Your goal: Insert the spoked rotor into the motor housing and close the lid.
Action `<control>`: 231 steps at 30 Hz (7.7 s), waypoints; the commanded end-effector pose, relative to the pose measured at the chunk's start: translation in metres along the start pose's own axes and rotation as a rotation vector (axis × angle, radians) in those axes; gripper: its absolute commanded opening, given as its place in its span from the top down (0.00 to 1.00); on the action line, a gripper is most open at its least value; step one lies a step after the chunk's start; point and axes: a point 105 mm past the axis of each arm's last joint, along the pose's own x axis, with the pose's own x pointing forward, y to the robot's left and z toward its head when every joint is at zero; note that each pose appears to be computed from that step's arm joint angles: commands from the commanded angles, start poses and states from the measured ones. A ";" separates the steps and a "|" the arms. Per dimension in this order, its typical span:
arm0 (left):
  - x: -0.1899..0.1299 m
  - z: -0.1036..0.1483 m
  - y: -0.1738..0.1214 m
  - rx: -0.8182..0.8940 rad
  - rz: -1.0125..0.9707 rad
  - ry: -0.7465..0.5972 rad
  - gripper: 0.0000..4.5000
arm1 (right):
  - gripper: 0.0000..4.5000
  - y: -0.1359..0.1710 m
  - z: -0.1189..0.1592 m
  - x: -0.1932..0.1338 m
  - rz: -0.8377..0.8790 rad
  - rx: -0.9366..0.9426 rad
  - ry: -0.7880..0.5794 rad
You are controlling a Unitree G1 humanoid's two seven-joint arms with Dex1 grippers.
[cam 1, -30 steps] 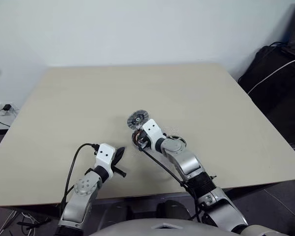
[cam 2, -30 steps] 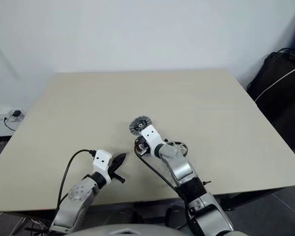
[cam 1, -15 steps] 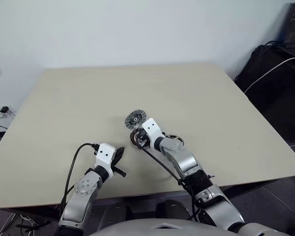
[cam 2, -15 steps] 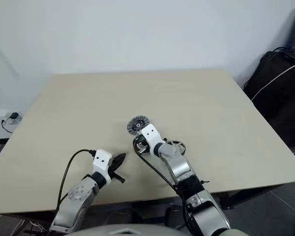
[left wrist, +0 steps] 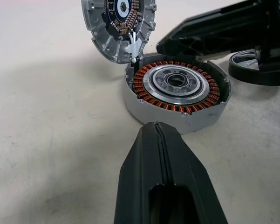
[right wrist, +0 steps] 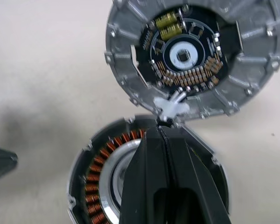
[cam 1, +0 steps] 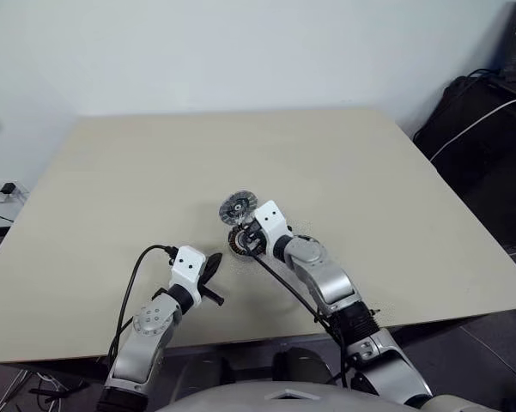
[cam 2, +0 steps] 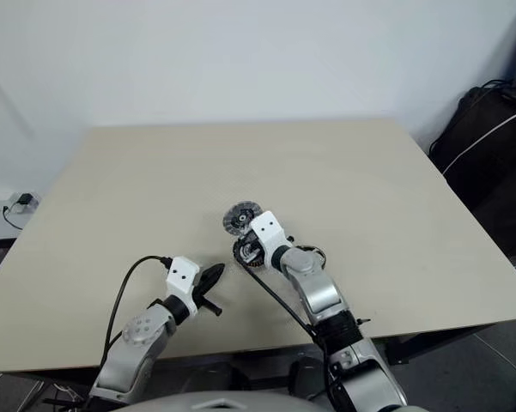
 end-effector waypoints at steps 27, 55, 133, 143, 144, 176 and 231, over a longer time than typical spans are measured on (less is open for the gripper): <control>-0.004 0.002 0.002 -0.001 0.012 -0.005 1.00 | 1.00 -0.002 -0.042 -0.002 0.009 -0.009 0.137; -0.005 0.001 -0.003 -0.009 -0.007 -0.003 1.00 | 1.00 -0.065 0.008 -0.086 -0.272 -0.005 -0.046; -0.001 -0.001 -0.004 0.004 -0.050 0.017 1.00 | 0.93 -0.005 0.015 -0.086 0.056 1.269 -0.129; -0.004 0.006 0.000 0.013 -0.023 -0.009 1.00 | 0.93 0.018 0.003 -0.045 0.166 1.266 0.014; -0.005 0.005 0.000 0.012 -0.020 -0.008 1.00 | 0.93 0.018 0.002 -0.043 0.168 1.265 0.016; -0.006 0.003 0.001 0.010 -0.021 0.004 1.00 | 0.93 -0.006 -0.014 -0.044 0.093 1.255 -0.004; -0.004 0.002 -0.002 -0.003 -0.021 -0.001 1.00 | 0.43 -0.025 0.033 -0.062 -0.080 0.543 -0.197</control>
